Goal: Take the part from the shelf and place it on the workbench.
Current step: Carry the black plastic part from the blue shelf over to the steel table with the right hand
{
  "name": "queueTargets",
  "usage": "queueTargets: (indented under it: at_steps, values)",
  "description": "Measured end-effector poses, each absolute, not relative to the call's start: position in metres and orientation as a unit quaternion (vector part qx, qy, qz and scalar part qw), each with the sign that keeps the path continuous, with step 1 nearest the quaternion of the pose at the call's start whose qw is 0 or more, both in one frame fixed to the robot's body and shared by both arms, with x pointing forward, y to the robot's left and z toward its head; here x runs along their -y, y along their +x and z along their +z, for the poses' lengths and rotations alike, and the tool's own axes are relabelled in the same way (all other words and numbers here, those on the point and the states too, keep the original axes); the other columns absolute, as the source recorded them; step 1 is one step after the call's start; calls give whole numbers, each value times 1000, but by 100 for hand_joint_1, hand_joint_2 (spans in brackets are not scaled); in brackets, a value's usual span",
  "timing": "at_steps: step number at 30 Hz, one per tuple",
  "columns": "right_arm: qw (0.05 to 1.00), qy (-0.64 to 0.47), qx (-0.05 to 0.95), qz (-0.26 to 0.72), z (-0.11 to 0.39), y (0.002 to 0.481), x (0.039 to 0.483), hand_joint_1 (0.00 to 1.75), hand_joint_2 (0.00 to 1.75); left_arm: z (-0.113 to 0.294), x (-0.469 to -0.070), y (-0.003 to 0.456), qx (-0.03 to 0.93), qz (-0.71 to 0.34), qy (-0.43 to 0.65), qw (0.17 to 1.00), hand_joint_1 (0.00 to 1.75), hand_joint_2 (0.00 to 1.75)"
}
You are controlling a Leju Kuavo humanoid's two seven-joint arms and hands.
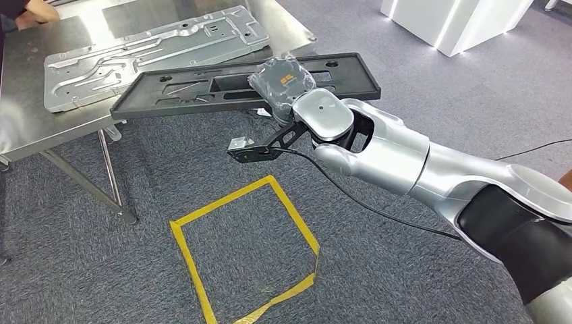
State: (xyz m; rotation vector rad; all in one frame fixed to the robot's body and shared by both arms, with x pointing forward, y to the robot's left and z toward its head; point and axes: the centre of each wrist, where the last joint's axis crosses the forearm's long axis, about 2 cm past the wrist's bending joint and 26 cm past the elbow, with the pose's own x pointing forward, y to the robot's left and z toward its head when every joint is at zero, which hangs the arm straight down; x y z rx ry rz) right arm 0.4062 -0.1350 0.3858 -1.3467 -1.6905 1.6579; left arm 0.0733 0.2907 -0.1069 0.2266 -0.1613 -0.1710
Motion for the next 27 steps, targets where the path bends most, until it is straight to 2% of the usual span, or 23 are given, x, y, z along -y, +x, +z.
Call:
queueTargets:
  at_steps: [27]
  values:
    - [209,-484,602,600,385,408,136,175,175,-107,-290,73,78,-87,116,986,0,175]
